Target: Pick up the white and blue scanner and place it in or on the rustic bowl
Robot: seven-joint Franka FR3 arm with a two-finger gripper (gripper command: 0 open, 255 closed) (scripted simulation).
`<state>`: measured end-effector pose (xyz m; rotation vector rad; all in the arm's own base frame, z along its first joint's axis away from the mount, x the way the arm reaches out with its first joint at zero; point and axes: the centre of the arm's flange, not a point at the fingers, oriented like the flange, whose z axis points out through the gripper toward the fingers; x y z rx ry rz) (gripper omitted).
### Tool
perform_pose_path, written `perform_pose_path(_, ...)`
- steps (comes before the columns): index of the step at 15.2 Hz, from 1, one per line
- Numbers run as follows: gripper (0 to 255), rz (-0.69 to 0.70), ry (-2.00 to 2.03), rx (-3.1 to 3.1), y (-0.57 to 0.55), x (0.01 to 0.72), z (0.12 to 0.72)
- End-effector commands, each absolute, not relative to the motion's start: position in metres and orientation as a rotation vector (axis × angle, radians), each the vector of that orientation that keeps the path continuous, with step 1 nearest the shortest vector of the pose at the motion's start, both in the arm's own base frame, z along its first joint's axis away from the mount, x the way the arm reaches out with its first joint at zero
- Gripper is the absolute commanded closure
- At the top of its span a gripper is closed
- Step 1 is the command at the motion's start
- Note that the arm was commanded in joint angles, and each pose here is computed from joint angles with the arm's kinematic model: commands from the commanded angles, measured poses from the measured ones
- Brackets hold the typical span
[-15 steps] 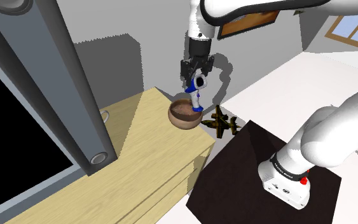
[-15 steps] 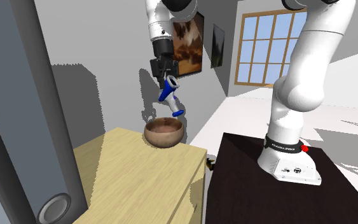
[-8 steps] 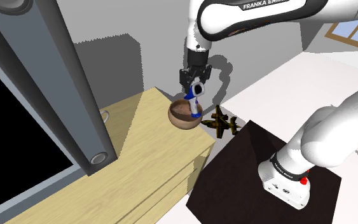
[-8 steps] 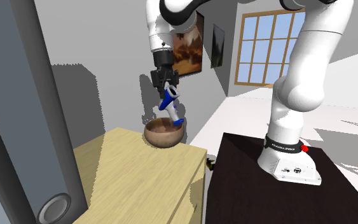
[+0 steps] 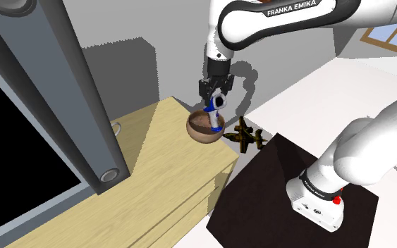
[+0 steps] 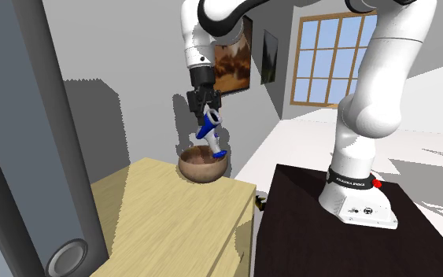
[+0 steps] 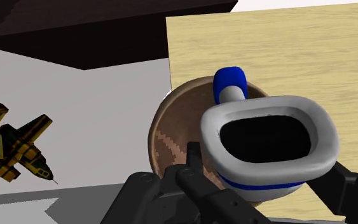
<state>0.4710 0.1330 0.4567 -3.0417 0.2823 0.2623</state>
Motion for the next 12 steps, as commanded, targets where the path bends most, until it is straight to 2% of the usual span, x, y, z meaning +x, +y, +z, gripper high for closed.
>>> perform_pose_path(1, 255, 0.262, 0.282, -3.042, 0.133, 0.471, 0.457)
perform_pose_path(2, 0, 0.262, 0.282, -3.042, 0.133, 0.471, 0.457)
perform_pose_path(7, 0, 0.262, 0.282, -3.042, 0.133, 0.471, 0.457)
perform_pose_path(12, 0, 0.262, 0.282, -3.042, 0.128, 0.479, 0.506)
